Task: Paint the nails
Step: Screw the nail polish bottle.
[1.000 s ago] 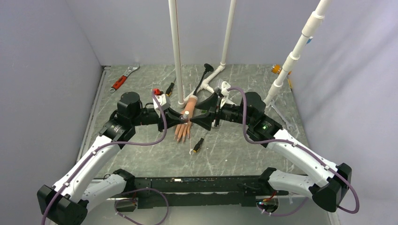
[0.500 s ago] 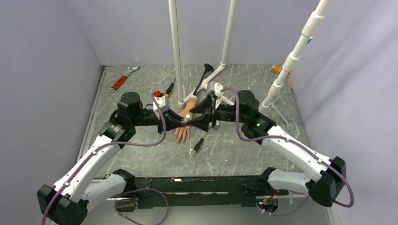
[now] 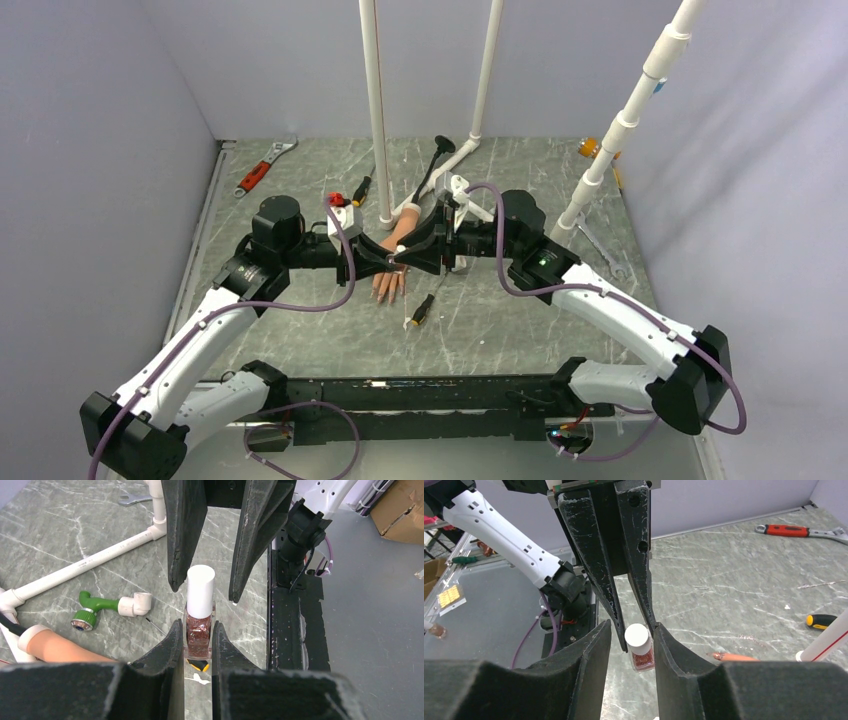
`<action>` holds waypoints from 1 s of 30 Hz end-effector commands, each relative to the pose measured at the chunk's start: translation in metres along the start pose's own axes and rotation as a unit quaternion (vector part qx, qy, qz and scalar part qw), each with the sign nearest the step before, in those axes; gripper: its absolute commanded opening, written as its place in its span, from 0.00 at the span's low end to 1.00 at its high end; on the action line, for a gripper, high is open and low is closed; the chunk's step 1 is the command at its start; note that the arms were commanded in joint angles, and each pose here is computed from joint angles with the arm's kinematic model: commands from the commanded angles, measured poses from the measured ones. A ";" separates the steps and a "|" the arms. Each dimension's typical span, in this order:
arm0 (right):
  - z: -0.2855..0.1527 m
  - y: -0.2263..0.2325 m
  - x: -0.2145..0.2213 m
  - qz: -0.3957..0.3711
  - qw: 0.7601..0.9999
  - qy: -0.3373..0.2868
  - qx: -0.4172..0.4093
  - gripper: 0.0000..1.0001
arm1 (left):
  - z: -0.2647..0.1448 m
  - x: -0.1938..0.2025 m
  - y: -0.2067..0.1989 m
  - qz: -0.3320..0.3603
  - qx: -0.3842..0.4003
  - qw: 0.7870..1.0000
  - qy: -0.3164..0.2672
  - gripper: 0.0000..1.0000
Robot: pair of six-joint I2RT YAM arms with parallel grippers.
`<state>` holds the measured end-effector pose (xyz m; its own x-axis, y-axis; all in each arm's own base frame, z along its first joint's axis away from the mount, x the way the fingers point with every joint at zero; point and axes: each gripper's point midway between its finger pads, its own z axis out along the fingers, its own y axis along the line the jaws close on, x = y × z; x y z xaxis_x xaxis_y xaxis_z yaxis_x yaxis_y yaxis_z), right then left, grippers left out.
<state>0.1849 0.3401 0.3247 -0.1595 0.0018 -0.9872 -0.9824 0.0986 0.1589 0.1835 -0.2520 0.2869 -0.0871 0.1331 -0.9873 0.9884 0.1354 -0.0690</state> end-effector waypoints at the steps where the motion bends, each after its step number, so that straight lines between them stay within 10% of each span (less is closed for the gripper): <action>1: 0.003 0.009 -0.022 -0.017 0.999 -0.027 -0.026 0.37 | 0.000 -0.023 -0.005 0.034 0.016 0.999 -0.021 0.00; 13: 0.003 0.011 -0.015 -0.015 0.999 -0.020 -0.033 0.00 | 0.000 -0.022 0.000 0.031 0.002 0.999 -0.019 0.00; 30: 0.026 -0.017 -0.009 0.039 0.989 0.007 0.146 0.00 | -0.015 -0.019 0.048 0.030 -0.158 0.987 -0.006 0.00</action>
<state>0.2095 0.3556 0.3168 -0.2009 -0.0073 -0.9796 -0.9311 0.3122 0.1887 0.2081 -0.2411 0.2807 -0.1044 0.1671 -0.9804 0.9466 0.3190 -0.0464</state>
